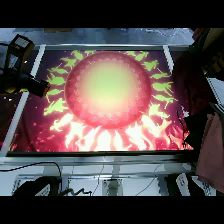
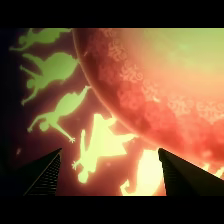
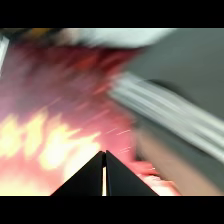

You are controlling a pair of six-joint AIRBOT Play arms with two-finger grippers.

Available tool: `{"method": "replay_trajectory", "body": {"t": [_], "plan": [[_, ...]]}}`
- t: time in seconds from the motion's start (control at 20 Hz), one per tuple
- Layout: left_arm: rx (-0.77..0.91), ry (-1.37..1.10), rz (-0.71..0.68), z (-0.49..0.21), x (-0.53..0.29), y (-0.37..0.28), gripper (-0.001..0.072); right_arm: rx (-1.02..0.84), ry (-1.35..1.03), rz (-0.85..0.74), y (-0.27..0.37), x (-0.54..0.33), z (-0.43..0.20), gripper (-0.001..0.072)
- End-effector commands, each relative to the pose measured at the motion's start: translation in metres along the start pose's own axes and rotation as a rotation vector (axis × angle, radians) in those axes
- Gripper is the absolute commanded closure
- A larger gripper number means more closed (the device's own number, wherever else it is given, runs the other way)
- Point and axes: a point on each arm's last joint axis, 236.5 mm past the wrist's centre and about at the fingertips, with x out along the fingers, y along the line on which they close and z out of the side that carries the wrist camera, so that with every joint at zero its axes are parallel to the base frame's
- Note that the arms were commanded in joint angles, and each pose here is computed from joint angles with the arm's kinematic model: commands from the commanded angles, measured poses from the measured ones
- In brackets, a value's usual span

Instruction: Fold the clothes and pants, and hang the long-sleeved shirts on hangers.

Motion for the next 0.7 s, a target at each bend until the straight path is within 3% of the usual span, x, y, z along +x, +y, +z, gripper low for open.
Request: {"method": "replay_trajectory", "body": {"t": [0.0,0.2,0.4,0.65], "plan": [[0.000,-0.001,0.002,0.000,-0.001,0.001,0.0026,-0.300,0.095,0.417,0.098,-0.004,-0.031,0.0691],[0.000,-0.001,0.002,0.000,-0.001,0.001,0.0026,-0.678,0.136,0.558,0.134,-0.017,-0.082,0.0692],[0.000,-0.001,0.002,0.000,-0.001,0.001,0.0026,-0.882,0.194,0.732,0.172,-0.043,-0.139,0.0692],[0.000,0.000,0.002,0.000,0.000,0.001,0.0026,-1.122,0.267,0.707,0.178,-0.026,-0.192,0.0692]]}}
